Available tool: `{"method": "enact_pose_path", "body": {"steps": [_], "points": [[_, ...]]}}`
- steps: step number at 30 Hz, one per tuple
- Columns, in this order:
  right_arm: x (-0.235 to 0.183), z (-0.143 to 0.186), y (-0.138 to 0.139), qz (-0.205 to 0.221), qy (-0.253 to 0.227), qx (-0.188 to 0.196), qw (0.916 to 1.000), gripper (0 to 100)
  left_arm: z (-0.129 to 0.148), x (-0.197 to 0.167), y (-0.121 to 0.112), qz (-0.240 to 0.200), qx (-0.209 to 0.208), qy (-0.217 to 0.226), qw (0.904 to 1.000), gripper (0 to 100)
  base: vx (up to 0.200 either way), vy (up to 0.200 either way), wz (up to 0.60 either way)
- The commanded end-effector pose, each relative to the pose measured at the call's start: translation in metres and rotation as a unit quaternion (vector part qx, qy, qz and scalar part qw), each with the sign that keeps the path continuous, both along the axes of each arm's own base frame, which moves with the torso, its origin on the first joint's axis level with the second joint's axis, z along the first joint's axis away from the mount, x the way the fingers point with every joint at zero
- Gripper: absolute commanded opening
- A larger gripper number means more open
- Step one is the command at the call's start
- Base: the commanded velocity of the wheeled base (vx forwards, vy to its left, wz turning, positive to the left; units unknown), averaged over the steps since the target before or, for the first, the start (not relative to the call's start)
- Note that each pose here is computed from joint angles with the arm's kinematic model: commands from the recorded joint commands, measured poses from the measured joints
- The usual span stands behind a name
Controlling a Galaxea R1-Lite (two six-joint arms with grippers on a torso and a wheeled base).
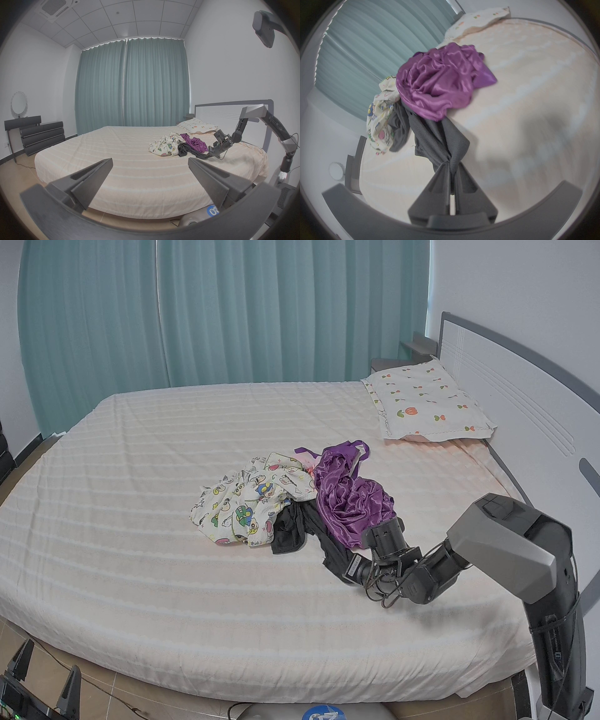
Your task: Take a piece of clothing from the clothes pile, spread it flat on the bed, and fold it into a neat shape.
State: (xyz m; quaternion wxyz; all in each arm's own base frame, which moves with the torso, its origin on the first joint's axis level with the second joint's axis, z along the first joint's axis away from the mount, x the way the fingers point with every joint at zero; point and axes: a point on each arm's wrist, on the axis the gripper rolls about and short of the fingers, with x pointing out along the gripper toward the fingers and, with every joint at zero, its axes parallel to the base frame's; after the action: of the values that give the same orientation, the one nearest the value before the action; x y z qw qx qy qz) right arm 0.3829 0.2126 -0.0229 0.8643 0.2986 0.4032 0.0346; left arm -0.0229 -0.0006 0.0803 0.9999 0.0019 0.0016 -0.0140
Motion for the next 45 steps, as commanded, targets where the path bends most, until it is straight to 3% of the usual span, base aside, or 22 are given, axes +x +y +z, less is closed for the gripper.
{"method": "enact_pose_path", "body": {"steps": [1,5,14,16,17,19,20,21,23,25,26,28,32,36,38,41,42,44,45], "points": [[-0.034,0.036,-0.020,0.008,-0.003,0.054,0.9985,0,-0.004,0.000,0.000,-0.001,0.000,0.000,1.0000,100,0.000,0.000,0.00],[-0.044,0.029,-0.023,0.020,-0.012,0.066,0.9976,0,-0.004,0.000,0.000,-0.005,0.034,-0.005,0.9994,100,0.000,0.000,0.00],[-0.052,0.034,-0.028,0.039,-0.035,0.096,0.9940,0,-0.001,-0.001,0.000,-0.007,0.030,-0.011,0.9995,100,0.000,0.000,0.00],[-0.052,0.034,-0.028,0.039,-0.034,0.096,0.9940,0,0.045,-0.008,0.000,-0.006,-0.020,-0.070,0.9973,100,0.000,0.000,0.00],[-0.052,0.034,-0.028,0.039,-0.034,0.096,0.9940,0,0.075,-0.007,0.000,-0.017,-0.053,-0.077,0.9955,100,0.000,0.000,0.00],[-0.052,0.034,-0.028,0.039,-0.034,0.096,0.9940,0,0.077,-0.005,-0.001,-0.018,-0.048,-0.068,0.9964,100,0.000,0.000,0.00],[-0.053,0.033,-0.026,0.041,-0.034,0.095,0.9941,0,0.074,0.002,-0.002,-0.044,0.021,-0.044,0.9978,100,0.000,0.000,0.00],[-0.053,0.034,-0.026,0.040,-0.034,0.096,0.9940,0,0.071,0.008,-0.002,-0.058,0.050,-0.020,0.9969,100,0.000,0.000,0.00],[-0.053,0.034,-0.026,0.041,-0.034,0.096,0.9939,0,0.061,0.026,-0.003,-0.076,0.047,0.061,0.9941,100,0.000,0.000,0.00],[-0.053,0.033,-0.026,0.040,-0.033,0.096,0.9941,0,0.060,0.041,-0.003,-0.081,0.040,0.109,0.9898,100,0.000,0.000,0.00],[-0.053,0.033,-0.026,0.040,-0.033,0.096,0.9941,0,0.060,0.043,-0.003,-0.082,0.040,0.114,0.9893,100,0.000,0.000,0.00],[-0.054,0.033,-0.028,0.038,-0.031,0.096,0.9942,0,0.061,0.066,-0.005,-0.100,0.042,0.163,0.9806,100,0.000,0.000,0.00],[-0.054,0.032,-0.028,0.038,-0.030,0.095,0.9943,0,0.057,0.123,-0.016,-0.136,0.046,0.223,0.9643,100,0.000,0.000,0.00],[-0.055,0.031,-0.027,0.040,-0.028,0.094,0.9944,0,0.047,0.177,-0.029,-0.143,0.047,0.253,0.9556,100,0.000,0.000,0.00],[-0.055,0.032,-0.027,0.040,-0.029,0.094,0.9944,0,0.039,0.198,-0.041,-0.156,0.028,0.270,0.9498,100,0.000,0.000,0.00],[-0.054,0.032,-0.028,0.038,-0.029,0.094,0.9944,0,0.033,0.232,-0.069,-0.156,-0.061,0.287,0.9430,100,0.000,0.000,0.00],[-0.054,0.032,-0.028,0.039,-0.030,0.093,0.9944,0,0.032,0.235,-0.072,-0.155,-0.070,0.289,0.9420,100,0.000,0.000,0.00],[-0.054,0.032,-0.028,0.038,-0.030,0.093,0.9945,0,0.026,0.264,-0.099,-0.148,-0.144,0.316,0.9260,100,0.000,0.000,0.00],[-0.054,0.032,-0.028,0.039,-0.030,0.093,0.9944,0,0.025,0.265,-0.101,-0.147,-0.146,0.318,0.9251,100,0.000,0.000,0.00]]}}
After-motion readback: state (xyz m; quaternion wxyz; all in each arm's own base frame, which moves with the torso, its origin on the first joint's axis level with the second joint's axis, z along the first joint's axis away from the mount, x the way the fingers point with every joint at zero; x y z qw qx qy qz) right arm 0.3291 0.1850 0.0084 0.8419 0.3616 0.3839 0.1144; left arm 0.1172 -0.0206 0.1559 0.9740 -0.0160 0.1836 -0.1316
